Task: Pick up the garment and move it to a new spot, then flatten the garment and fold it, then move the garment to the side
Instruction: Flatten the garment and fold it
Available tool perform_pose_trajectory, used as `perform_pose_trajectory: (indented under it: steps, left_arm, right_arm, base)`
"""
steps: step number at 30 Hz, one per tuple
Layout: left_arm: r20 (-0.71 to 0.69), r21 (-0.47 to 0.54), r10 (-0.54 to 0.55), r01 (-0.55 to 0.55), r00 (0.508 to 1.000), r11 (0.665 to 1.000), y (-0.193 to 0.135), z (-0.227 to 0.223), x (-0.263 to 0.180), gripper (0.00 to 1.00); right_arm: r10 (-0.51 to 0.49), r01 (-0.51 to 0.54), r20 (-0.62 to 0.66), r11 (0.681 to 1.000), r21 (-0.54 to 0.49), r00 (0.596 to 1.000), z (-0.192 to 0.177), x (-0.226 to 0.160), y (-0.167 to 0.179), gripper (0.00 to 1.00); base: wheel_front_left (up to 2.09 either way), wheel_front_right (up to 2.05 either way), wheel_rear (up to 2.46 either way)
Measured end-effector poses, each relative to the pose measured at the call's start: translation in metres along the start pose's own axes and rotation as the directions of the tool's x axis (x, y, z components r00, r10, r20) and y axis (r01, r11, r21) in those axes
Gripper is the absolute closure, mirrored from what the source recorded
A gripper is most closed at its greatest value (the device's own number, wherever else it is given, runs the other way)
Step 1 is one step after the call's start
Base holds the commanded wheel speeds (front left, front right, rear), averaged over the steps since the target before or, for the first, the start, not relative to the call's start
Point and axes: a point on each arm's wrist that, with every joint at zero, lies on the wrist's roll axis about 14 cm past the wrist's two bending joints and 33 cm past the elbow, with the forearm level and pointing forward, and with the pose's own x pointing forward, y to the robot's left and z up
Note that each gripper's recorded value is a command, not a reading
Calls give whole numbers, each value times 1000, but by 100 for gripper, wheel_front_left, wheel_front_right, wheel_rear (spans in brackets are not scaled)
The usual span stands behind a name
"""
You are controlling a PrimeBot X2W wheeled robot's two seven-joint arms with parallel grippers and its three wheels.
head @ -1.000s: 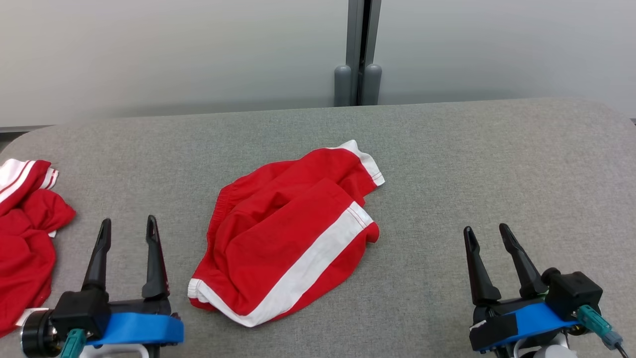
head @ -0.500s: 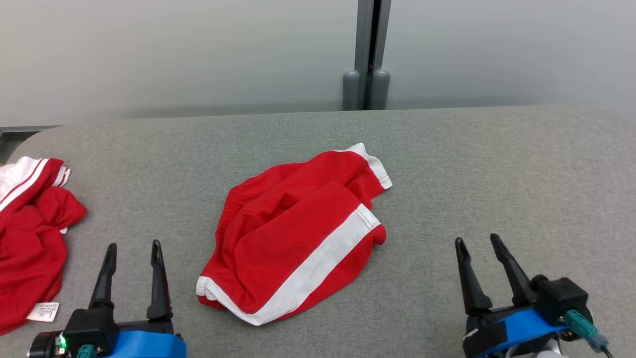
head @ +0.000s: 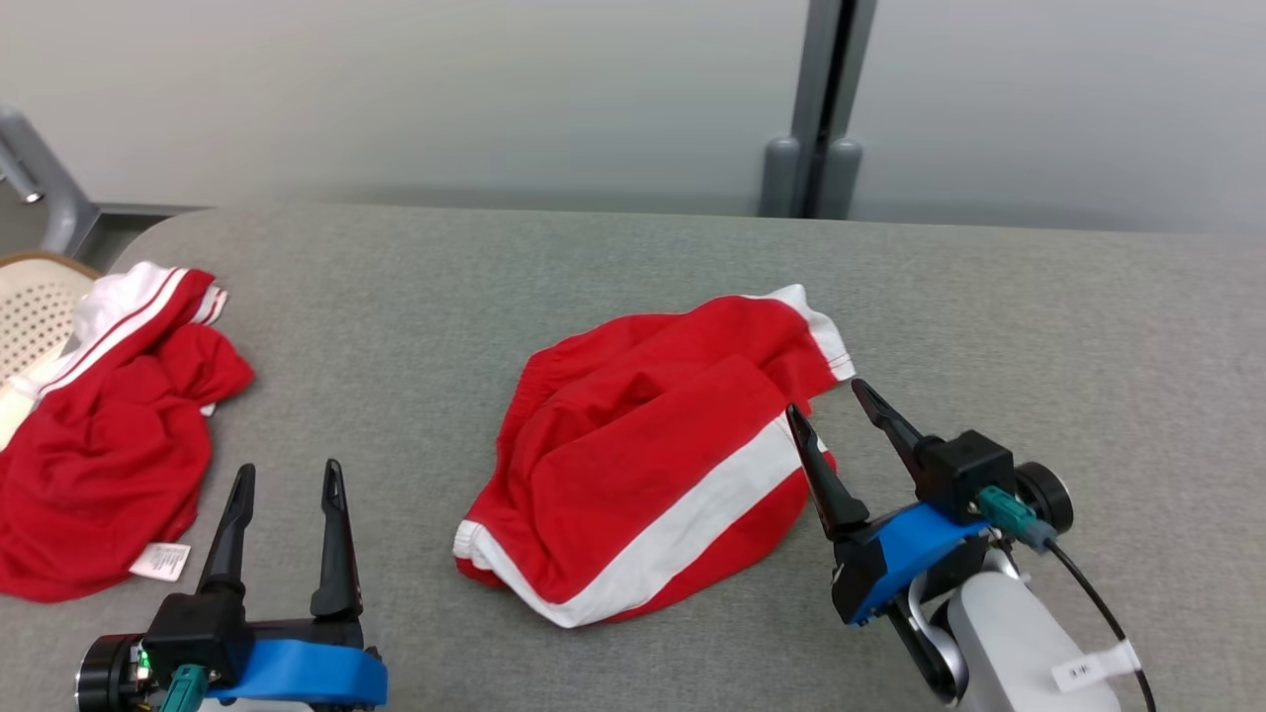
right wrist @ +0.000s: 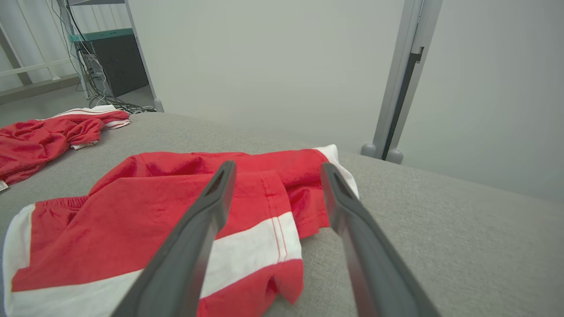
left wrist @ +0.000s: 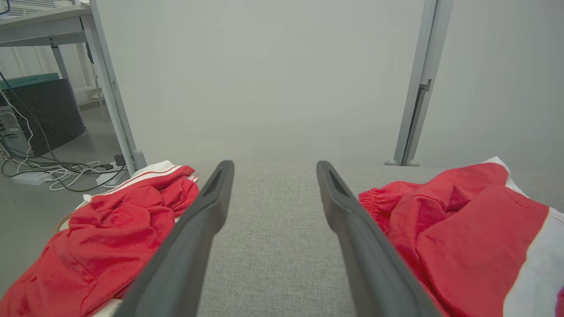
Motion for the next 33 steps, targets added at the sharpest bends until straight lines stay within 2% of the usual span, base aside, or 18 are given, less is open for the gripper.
perform_pose_trajectory:
  steps: [5,12,21,22,27,33]
  left_arm:
    - [4,-3,31,-31,1000,1000,9,2,-3,0]
    - [-10,-2,76,-76,997,997,23,-1,-10,0]
    - [-23,-2,100,-100,995,995,29,-5,-13,0]
    - [-23,-2,99,-99,995,995,29,-4,-13,0]
    - [-16,-4,96,-96,995,995,28,-2,-11,0]
    - [-16,-20,77,-78,997,997,21,-4,-8,0]
  right_arm:
    - [38,-40,-87,999,-20,995,-21,22,5,0]
    - [60,-68,-229,997,-25,972,-64,32,5,0]
    - [105,-94,-321,994,48,941,-94,31,24,0]
    - [112,-101,-326,994,52,939,-96,31,27,100]
    - [125,-109,-329,992,66,936,-94,32,32,100]
    - [86,-73,-208,995,70,974,-58,37,16,100]
  base:
    - [0,0,0]
    - [0,0,0]
    - [0,0,0]
    - [0,0,0]
    - [0,0,0]
    - [0,0,0]
